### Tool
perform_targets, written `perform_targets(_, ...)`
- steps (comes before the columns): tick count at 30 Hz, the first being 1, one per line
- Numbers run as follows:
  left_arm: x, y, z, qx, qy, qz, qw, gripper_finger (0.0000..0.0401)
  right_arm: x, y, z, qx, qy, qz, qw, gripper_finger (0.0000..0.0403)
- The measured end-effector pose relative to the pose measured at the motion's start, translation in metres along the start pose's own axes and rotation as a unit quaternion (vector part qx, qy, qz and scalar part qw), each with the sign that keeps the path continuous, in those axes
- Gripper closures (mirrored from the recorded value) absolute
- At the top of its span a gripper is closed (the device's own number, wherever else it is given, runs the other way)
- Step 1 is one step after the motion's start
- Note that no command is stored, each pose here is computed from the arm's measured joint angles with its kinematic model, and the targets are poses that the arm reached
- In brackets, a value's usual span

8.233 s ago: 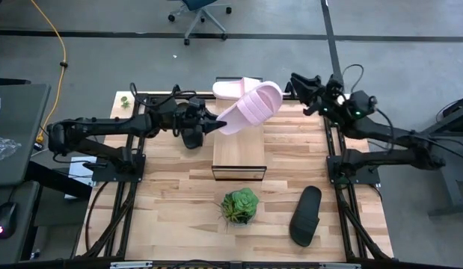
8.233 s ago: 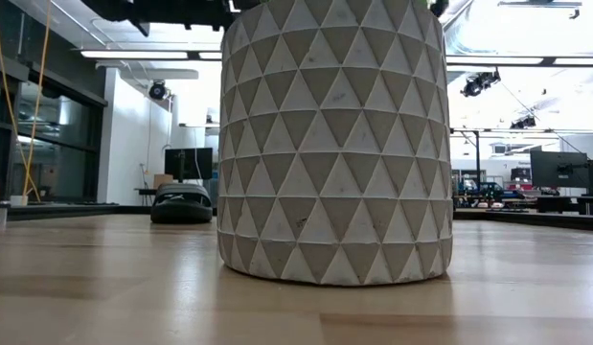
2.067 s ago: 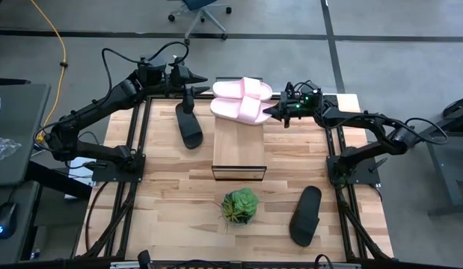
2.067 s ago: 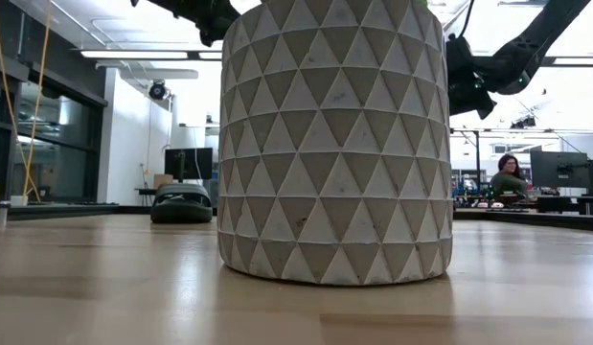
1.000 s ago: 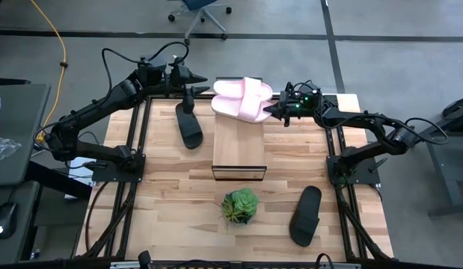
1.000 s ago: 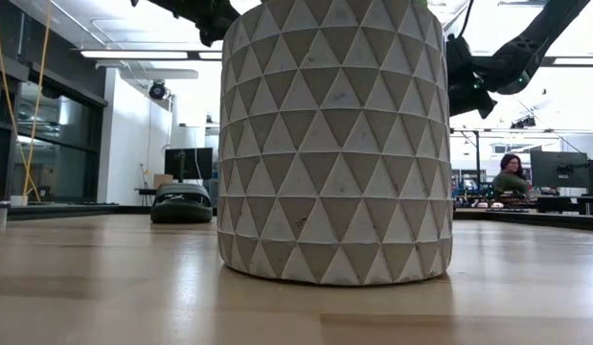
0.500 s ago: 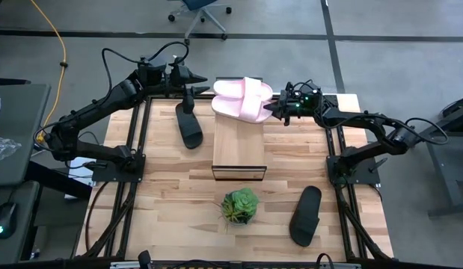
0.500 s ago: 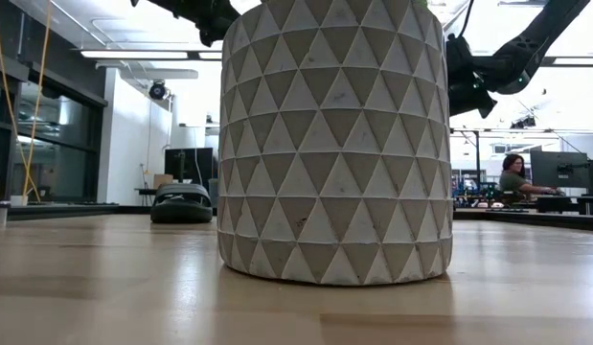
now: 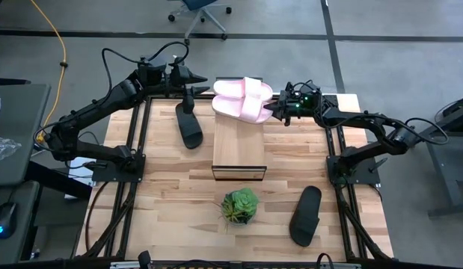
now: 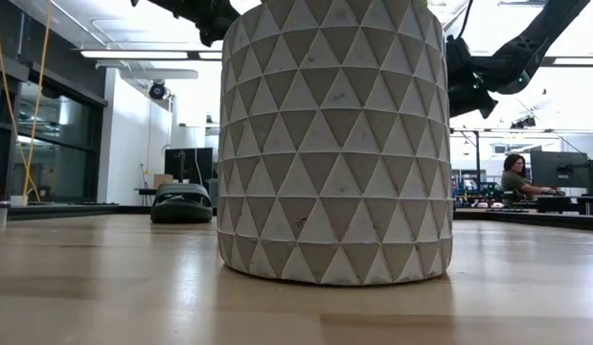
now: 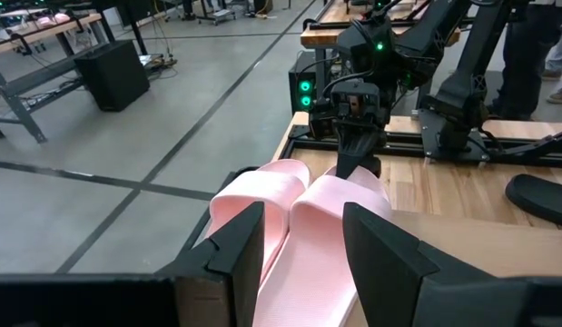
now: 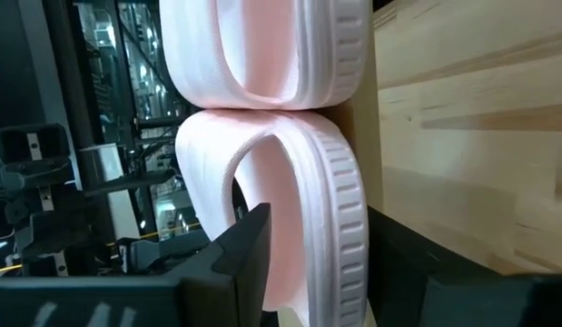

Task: Pick and place slides into the shelf
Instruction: Put the pink slide on the shelf

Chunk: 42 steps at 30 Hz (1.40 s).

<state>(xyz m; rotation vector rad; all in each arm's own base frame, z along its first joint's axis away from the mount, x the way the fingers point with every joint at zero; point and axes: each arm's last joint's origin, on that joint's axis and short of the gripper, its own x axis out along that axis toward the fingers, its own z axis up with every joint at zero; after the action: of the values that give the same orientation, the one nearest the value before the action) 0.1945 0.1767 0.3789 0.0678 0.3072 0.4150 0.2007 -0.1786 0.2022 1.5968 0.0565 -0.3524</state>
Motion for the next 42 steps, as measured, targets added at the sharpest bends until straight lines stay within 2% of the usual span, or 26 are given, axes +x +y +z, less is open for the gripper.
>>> perform_targets(22, 0.000, 0.000, 0.000, -0.001, 0.000, -0.001, 1.000, 0.0263, -0.002, -0.001, 0.002, -0.017, -0.025, -0.009, 0.999, 0.0259)
perform_targets(35, 0.000, 0.000, 0.000, -0.001, 0.001, -0.006, 1.000, 0.0263, -0.050, 0.013, 0.005, -0.046, -0.078, -0.047, 0.995, 0.0260)
perform_targets(42, 0.000, 0.000, 0.000, 0.003, 0.001, -0.006, 1.000, 0.0263, -0.061, 0.010, -0.014, -0.029, -0.051, -0.095, 0.994, 0.0261)
